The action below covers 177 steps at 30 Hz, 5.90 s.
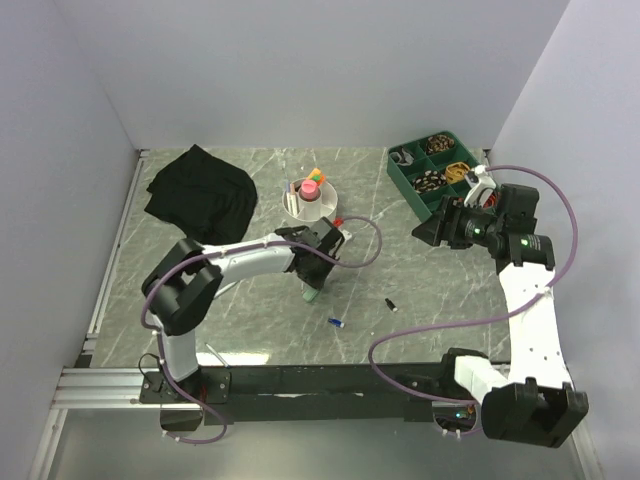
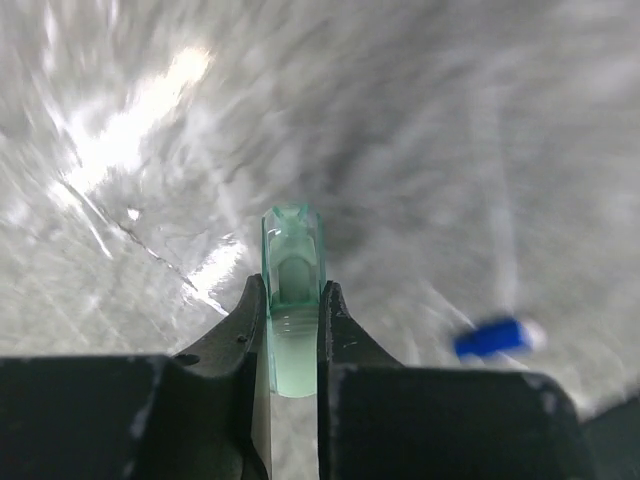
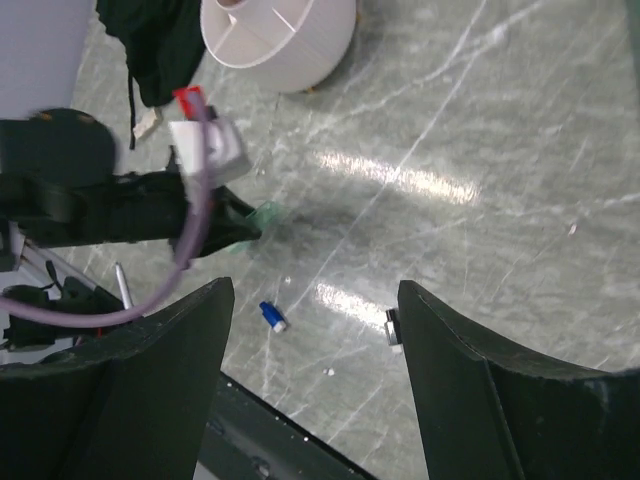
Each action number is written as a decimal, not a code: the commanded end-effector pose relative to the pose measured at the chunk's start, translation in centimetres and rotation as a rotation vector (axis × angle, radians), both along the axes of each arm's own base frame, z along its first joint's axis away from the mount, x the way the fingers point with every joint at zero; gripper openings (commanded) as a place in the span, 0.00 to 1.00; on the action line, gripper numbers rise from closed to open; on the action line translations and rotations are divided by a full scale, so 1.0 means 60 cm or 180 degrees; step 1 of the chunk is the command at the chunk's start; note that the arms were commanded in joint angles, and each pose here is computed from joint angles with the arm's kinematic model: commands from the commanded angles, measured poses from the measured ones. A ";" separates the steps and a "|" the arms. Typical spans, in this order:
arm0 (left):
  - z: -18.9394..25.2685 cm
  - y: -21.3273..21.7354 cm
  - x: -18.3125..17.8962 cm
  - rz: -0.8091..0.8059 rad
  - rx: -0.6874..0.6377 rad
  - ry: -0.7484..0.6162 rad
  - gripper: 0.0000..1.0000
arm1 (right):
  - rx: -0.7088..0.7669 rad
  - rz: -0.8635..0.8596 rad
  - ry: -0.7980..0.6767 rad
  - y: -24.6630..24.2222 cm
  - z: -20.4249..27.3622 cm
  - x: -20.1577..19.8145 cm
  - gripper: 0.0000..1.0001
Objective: Sort the stationery into containers
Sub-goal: Pick up the stationery from the center of the board, then place the stationery in the storage box, then pick up the stationery from the center of the board.
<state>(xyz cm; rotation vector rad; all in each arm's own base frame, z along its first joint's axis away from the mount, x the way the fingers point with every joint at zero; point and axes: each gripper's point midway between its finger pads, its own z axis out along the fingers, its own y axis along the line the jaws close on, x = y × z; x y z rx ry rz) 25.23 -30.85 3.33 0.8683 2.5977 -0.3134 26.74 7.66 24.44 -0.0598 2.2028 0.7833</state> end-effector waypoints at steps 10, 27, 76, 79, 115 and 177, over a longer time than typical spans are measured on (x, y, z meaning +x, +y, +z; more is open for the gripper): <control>0.420 -0.040 0.226 -0.0772 -0.1772 -0.2797 0.01 | 0.0048 -0.0360 -0.0509 -0.012 0.039 0.022 0.75; 0.377 0.010 0.334 -0.0428 -0.2226 -0.2831 0.01 | -0.0350 -0.0901 -0.0445 -0.105 0.029 0.029 0.75; 0.218 0.019 0.303 -0.0096 -0.1945 -0.2388 0.19 | -0.0324 -0.0877 -0.0091 -0.099 -0.042 -0.007 0.75; 0.216 0.022 0.300 -0.0081 -0.1921 -0.2364 0.29 | -0.0310 -0.0874 -0.0083 -0.098 -0.043 -0.007 0.75; 0.350 0.136 0.059 -0.0440 -0.1450 -0.1901 0.61 | 0.0095 -0.0848 -0.0118 -0.051 -0.090 -0.067 0.76; 0.213 0.153 0.138 -0.0561 -0.0499 -0.1300 0.63 | -0.0024 -0.0822 -0.0313 -0.062 -0.025 -0.047 0.77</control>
